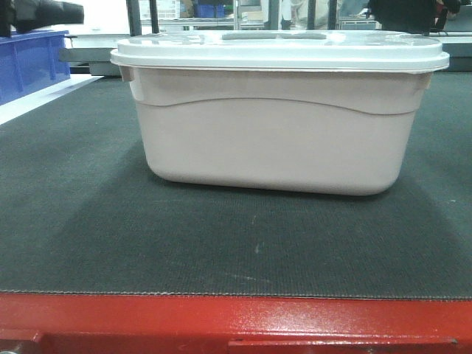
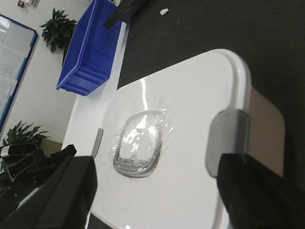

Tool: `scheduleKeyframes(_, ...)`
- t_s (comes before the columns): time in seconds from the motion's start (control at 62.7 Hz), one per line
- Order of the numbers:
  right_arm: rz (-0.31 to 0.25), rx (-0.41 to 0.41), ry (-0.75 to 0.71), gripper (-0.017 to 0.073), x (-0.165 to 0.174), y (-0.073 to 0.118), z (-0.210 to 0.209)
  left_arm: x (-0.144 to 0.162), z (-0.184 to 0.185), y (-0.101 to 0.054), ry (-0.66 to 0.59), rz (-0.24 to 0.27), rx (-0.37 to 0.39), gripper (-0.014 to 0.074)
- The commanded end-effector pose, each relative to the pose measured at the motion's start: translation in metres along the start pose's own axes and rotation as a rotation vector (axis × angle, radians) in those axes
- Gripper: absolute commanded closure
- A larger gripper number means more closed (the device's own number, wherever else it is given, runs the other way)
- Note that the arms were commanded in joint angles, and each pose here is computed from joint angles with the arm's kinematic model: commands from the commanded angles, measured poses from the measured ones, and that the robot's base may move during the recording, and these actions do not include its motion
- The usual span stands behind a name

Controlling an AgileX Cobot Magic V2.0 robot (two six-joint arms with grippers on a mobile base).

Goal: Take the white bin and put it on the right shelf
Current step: 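Close both grippers on the white lid rim at each end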

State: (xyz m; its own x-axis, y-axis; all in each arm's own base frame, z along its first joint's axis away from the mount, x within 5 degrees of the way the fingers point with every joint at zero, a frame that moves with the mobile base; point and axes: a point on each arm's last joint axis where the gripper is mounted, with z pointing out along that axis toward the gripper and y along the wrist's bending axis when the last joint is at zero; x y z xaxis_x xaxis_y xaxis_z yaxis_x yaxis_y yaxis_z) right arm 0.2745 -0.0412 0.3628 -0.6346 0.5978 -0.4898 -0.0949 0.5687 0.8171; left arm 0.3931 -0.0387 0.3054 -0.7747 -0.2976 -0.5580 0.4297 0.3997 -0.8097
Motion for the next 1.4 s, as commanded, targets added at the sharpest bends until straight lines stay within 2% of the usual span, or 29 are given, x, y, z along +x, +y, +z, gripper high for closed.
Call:
scheduleKeyframes(0.0,-0.024,-0.072,-0.039,-0.0056,-0.011,0.008,-0.001,-0.015,-0.004,-0.022,-0.097,0.022,0.121,0.0167)
scheduleKeyframes(0.191,-0.003,-0.082,0.025,-0.0056,-0.012,-0.016,0.027,-0.015,0.006,-0.001,-0.116,-0.036,0.139,0.0167)
scheduleKeyframes(0.351,0.021,-0.138,0.037,-0.0055,-0.014,-0.031,0.049,-0.007,0.024,0.004,-0.083,-0.066,0.160,0.0167)
scheduleKeyframes(0.511,0.054,-0.170,0.050,-0.0054,-0.013,-0.045,0.067,0.000,0.038,0.003,-0.060,-0.036,0.167,0.0167)
scheduleKeyframes(0.686,0.078,-0.176,0.098,-0.0054,-0.006,-0.059,0.086,0.004,0.048,0.004,-0.056,-0.038,0.144,0.0167)
scheduleKeyframes(0.862,0.100,-0.198,0.146,-0.0054,0.002,-0.060,0.101,0.007,0.053,0.005,-0.046,-0.046,0.148,0.0169)
scheduleKeyframes(1.037,0.077,-0.238,0.151,-0.0054,0.005,-0.056,0.105,0.008,0.054,0.004,-0.037,-0.046,0.161,0.0174)
scheduleKeyframes(1.244,0.087,-0.250,0.140,-0.0049,0.004,-0.055,0.105,0.009,0.055,0.002,-0.025,-0.045,0.177,0.0174)
scheduleKeyframes(1.34,0.083,-0.252,0.141,0.0008,0.004,-0.054,0.105,0.011,0.056,-0.001,-0.012,-0.043,0.193,0.0174)
scheduleKeyframes(1.388,0.083,-0.254,0.142,0.0071,0.004,-0.054,0.105,0.012,0.058,-0.002,-0.004,-0.042,0.203,0.0174)
